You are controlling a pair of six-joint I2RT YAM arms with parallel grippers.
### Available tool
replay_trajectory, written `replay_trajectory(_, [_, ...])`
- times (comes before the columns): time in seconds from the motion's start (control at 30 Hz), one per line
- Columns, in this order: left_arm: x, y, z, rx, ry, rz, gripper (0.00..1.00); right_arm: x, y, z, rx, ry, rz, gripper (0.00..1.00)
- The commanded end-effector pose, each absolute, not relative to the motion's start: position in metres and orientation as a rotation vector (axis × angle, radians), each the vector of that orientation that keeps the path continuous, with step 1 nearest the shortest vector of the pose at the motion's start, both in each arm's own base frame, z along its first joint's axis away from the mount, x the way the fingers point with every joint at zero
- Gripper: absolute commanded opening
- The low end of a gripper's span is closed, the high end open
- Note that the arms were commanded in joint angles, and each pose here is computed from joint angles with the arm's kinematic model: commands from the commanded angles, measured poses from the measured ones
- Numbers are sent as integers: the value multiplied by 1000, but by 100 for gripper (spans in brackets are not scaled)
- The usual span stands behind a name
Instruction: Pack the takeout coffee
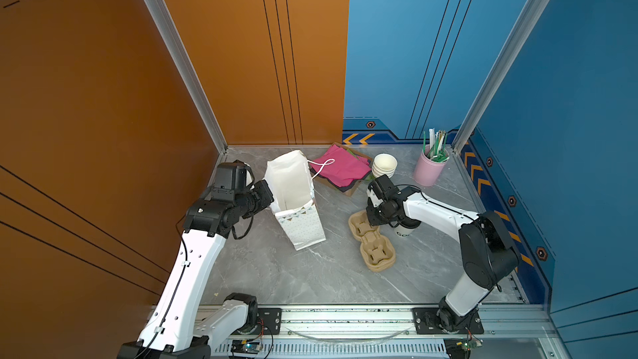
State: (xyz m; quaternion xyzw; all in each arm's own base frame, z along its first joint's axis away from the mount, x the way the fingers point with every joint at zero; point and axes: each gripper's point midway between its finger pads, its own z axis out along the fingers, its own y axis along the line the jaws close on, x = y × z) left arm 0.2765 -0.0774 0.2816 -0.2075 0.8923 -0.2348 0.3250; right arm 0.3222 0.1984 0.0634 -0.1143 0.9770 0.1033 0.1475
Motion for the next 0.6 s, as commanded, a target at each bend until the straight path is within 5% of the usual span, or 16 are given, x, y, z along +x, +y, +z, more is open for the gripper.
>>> replay_trajectory(0.0, [264,-80,274,-604,2332,-622,0,320,189,56,-334,2835,267,25])
replay_trajectory(0.57, [253,-84,247,-638,2350,-554,0,329,200,135,-365,2646,237,65])
